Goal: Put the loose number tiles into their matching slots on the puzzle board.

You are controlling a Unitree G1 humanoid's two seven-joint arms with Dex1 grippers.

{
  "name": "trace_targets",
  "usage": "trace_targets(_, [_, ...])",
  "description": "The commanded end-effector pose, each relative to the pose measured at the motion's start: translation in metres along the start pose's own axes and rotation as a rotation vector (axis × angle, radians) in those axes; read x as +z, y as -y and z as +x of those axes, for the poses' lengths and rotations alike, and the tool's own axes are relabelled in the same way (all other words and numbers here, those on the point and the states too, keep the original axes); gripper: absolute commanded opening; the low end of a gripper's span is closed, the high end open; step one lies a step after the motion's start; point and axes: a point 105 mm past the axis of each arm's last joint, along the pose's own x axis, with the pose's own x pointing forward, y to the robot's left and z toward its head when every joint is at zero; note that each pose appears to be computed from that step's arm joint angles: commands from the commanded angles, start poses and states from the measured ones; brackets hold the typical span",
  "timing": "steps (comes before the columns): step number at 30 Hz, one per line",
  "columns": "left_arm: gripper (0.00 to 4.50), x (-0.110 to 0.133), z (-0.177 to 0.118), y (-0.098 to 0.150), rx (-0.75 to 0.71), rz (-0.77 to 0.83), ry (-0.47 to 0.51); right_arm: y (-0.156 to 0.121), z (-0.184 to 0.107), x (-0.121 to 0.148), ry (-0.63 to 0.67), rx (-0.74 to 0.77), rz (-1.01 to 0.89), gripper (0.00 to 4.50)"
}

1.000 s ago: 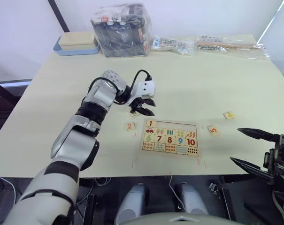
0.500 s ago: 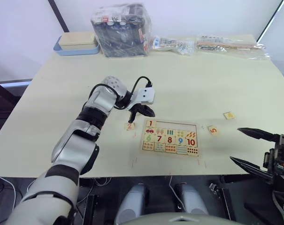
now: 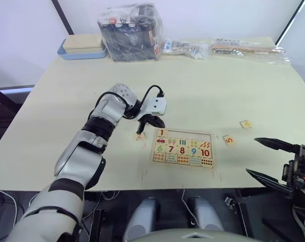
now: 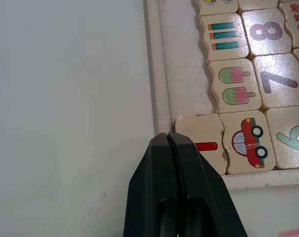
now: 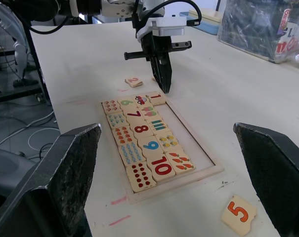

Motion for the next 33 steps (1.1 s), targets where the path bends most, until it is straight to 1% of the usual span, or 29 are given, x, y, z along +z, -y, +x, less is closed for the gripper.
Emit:
trace_targets(1, [0.02,0.004,-0.003,-0.002,0.007,0.027,-0.009,-0.002,0.001,0.008,0.019,0.005,-0.04,4.5])
trace_targets(17, [0.02,0.001,-0.001,0.004,-0.026,0.029,-0.023,-0.002,0.001,0.008,0.019,0.007,-0.039,4.5])
trace_targets(23, [0.02,0.0,-0.005,0.002,-0.002,0.02,-0.014,-0.002,0.001,0.008,0.02,0.006,-0.041,4.5])
trace_targets(26, [0.02,0.008,-0.017,-0.004,0.06,-0.012,0.062,-0.003,0.001,0.007,0.025,-0.008,-0.035,4.5])
trace_targets(28, [0.02,0.014,-0.028,-0.007,0.106,-0.066,0.142,-0.003,0.001,0.007,0.029,-0.021,-0.032,4.5])
trace_targets(33, [0.02,0.025,-0.053,-0.009,0.231,-0.178,0.292,-0.002,0.001,0.009,0.047,-0.059,-0.043,4.5])
